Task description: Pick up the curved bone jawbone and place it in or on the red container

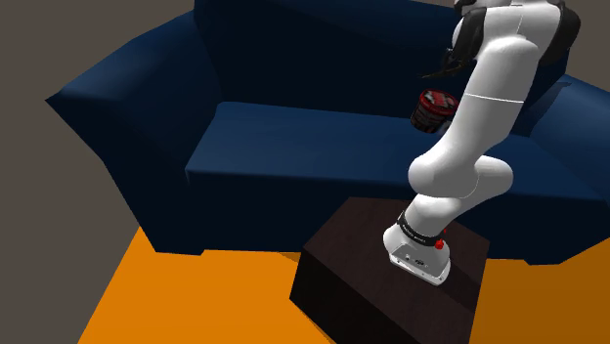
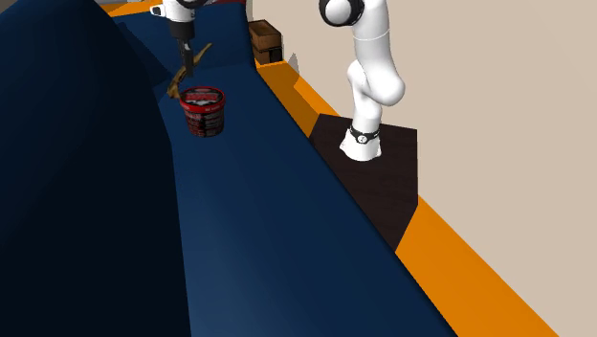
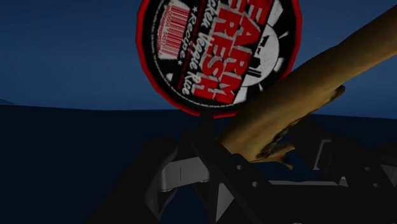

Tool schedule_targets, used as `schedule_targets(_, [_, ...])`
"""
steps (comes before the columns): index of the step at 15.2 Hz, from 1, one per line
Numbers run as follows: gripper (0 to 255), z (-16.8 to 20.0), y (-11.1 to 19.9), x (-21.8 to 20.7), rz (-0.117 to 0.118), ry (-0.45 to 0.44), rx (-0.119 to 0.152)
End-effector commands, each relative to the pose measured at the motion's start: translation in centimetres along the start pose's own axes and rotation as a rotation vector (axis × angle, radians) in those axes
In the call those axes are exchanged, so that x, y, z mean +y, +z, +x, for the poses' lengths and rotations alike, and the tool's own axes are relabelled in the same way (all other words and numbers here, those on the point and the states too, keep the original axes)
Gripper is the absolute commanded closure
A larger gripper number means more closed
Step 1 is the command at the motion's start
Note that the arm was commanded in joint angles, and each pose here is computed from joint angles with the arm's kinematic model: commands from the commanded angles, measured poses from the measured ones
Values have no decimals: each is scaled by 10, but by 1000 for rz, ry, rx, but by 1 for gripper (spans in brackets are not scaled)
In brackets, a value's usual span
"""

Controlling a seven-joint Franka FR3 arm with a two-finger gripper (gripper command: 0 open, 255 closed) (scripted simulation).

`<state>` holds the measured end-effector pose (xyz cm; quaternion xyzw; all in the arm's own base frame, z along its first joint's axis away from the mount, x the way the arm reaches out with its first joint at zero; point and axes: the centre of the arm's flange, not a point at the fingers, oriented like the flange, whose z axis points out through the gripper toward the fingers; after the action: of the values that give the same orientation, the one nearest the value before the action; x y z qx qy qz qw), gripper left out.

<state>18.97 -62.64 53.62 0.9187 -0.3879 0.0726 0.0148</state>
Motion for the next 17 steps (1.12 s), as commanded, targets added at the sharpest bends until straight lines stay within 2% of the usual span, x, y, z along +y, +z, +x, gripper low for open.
schedule_targets(1, [255,-3,0,25,1,-2,0])
schedule_targets(2, [255,-5,-1,45,1,-2,0])
schedule_targets(15, [255,-15,67,47,1,-2,0])
schedule_targets(17, [255,-15,68,47,1,-2,0])
